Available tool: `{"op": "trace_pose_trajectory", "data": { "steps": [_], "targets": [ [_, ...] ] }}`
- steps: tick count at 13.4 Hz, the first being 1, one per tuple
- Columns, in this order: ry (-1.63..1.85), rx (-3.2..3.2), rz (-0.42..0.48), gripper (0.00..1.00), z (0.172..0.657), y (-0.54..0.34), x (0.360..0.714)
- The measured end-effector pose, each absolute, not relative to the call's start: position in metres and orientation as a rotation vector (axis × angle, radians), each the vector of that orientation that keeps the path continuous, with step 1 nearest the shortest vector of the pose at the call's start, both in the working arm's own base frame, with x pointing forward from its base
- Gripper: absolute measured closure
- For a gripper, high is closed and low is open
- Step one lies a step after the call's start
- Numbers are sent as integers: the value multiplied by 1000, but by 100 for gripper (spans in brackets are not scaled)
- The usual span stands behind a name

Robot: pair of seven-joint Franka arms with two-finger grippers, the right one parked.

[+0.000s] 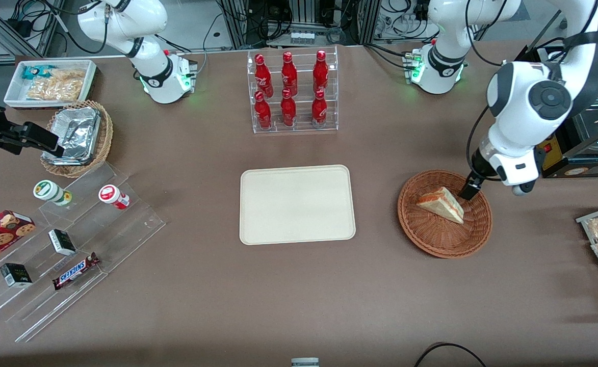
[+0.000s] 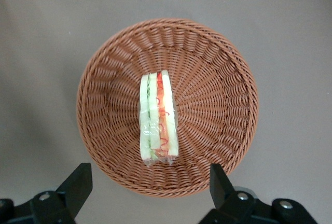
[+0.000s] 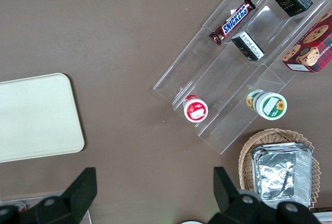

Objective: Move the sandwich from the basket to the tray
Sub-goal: 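Lower the left gripper and close it on the wrapped sandwich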

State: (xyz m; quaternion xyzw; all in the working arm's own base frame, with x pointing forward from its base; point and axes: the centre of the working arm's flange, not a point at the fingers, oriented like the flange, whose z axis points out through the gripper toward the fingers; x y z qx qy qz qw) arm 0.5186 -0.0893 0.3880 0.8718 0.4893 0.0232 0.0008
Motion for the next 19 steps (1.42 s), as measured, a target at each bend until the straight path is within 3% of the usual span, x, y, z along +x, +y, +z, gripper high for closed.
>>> {"op": "trace_pose_trajectory", "data": {
  "steps": [3, 15, 19],
  "targets": [
    [1538, 2751, 15, 0, 355, -104, 519],
    [1558, 2698, -50, 0, 248, -98, 529],
    [1560, 2698, -60, 44, 242, -98, 528]
  ]
}}
